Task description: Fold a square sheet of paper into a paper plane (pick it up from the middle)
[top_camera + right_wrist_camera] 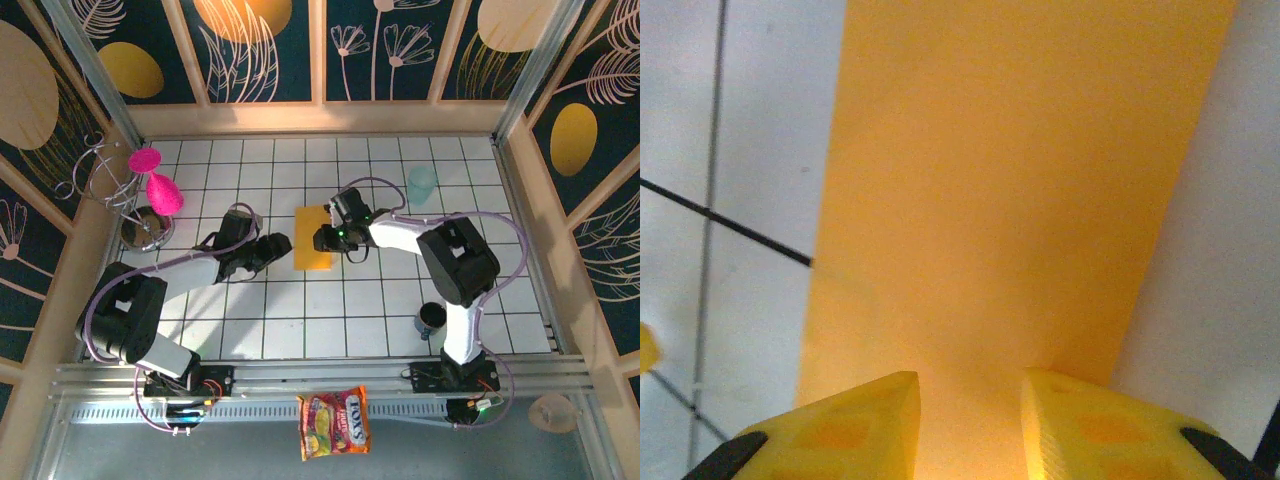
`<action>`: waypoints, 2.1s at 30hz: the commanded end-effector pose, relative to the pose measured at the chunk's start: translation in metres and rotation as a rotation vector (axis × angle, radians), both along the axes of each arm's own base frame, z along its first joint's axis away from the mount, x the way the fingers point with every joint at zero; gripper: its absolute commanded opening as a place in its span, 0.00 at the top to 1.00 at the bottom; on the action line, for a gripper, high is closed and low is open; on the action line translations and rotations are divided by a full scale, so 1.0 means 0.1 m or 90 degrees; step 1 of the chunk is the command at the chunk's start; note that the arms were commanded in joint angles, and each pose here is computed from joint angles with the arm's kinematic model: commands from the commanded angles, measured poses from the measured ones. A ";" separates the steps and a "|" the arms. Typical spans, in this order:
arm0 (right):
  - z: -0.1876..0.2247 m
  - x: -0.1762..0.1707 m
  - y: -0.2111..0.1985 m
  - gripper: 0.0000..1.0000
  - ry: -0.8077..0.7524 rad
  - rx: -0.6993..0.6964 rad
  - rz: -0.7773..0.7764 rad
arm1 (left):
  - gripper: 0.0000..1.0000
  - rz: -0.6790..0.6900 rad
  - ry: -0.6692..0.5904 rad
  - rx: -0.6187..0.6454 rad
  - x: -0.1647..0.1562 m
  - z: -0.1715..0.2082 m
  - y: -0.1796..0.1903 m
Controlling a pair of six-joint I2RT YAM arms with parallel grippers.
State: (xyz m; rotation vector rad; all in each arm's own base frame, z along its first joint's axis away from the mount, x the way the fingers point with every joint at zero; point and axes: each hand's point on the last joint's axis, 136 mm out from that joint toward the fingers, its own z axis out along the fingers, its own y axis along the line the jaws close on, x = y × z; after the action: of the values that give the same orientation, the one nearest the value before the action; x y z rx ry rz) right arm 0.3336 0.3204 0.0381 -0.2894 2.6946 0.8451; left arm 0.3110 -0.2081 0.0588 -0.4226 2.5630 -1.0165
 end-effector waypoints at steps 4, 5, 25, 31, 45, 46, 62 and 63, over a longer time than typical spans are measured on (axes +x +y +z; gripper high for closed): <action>0.34 0.01 0.13 0.67 0.011 0.113 -0.067 | 0.49 -0.013 0.032 -0.039 -0.16 -0.06 -0.13; 0.29 0.01 0.12 0.68 0.024 0.111 -0.077 | 0.51 -0.022 0.034 -0.041 -0.17 -0.06 -0.17; -0.36 -0.13 -0.20 0.72 0.135 0.070 -0.133 | 0.61 -0.071 0.059 -0.024 -0.10 -0.24 -0.36; -0.37 -0.14 -0.22 0.72 0.135 0.069 -0.132 | 0.66 -0.083 0.055 -0.054 -0.06 -0.19 -0.45; -0.36 -0.14 -0.25 0.72 0.129 0.067 -0.136 | 0.69 -0.098 0.062 -0.072 0.12 -0.23 -0.58; -0.36 -0.14 -0.26 0.72 0.129 0.067 -0.136 | 0.69 -0.097 0.063 -0.071 0.13 -0.24 -0.57; -0.24 -0.07 -0.25 0.72 0.106 0.089 -0.137 | 0.83 -0.080 0.077 -0.067 0.33 -0.33 -0.46; -0.23 -0.07 -0.24 0.71 0.101 0.092 -0.136 | 0.86 -0.080 0.078 -0.069 0.34 -0.33 -0.46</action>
State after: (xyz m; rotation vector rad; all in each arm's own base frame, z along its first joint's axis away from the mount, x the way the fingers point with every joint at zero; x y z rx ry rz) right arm 0.3309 0.3093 0.0258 0.0573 2.6981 1.0820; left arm 0.3401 -0.2525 0.0237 -0.3732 2.6814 -1.1944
